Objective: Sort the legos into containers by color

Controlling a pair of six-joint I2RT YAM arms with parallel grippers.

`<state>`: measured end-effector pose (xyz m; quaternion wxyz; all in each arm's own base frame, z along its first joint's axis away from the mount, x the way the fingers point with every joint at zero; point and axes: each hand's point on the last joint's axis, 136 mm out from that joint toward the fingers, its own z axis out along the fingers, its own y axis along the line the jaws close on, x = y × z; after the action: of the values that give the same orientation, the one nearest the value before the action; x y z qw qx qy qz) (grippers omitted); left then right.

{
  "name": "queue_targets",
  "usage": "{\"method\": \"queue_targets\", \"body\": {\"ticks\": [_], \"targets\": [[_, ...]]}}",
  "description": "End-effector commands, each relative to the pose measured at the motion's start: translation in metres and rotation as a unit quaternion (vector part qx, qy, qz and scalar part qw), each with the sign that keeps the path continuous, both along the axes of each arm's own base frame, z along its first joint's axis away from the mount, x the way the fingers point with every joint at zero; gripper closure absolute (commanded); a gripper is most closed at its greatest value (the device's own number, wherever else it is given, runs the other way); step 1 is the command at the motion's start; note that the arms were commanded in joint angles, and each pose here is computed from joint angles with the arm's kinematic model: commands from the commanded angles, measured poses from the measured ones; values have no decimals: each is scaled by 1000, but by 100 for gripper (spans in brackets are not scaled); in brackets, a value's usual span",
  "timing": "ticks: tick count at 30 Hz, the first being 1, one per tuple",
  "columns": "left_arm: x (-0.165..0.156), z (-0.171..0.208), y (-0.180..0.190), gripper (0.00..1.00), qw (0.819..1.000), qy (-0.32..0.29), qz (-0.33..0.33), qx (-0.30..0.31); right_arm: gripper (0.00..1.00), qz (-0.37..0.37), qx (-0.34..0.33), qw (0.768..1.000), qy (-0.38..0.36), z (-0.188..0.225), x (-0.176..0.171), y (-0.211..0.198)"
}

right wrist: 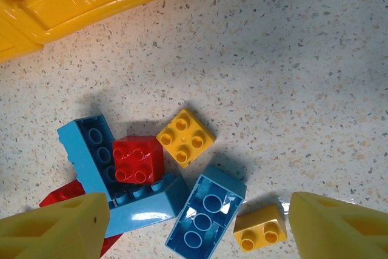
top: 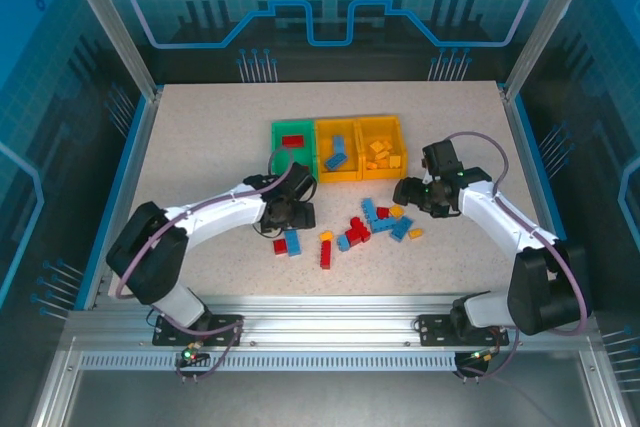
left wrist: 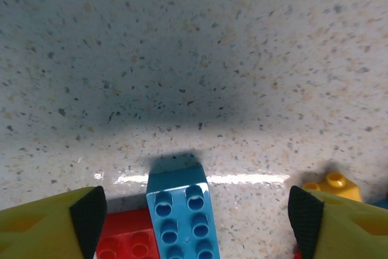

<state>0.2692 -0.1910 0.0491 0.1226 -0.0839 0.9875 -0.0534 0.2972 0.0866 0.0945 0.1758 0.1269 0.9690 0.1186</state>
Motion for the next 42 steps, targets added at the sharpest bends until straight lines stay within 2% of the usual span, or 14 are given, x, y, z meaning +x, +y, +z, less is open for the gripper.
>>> {"method": "queue_targets", "body": {"ticks": [1, 7, 14, 21, 27, 29, 34, 38, 42], "targets": [[-5, -12, -5, 22, 1000, 31, 0, -2, 21, 4, -9, 1000, 1, -1, -2, -4], [-10, -23, 0, 27, 999, 44, 8, 7, 20, -3, -10, 1000, -1, -1, -1, -10], [-7, -28, -6, 44, 999, 53, -2, 10, 20, -7, -8, 1000, 3, -3, -2, -14], [-13, -32, -2, 49, 998, 63, -3, 19, 20, -18, -7, 1000, 7, -8, -7, -23], [-6, -30, -7, 66, 998, 54, -6, 14, 20, -21, -6, 1000, 8, -9, -8, -25], [-1, -28, -11, 71, 999, 48, -10, 13, 20, -22, -5, 1000, 6, -8, -8, -25], [20, -16, -24, 72, 999, 23, -23, 3, 20, -24, -6, 1000, 7, -9, -10, -27], [55, 10, -44, 72, 999, -21, -40, -18, 20, -27, -8, 1000, 8, -12, -9, -28], [104, 49, -68, 72, 994, -87, -63, -28, 20, -31, -8, 999, 7, -13, -8, -30]]}}
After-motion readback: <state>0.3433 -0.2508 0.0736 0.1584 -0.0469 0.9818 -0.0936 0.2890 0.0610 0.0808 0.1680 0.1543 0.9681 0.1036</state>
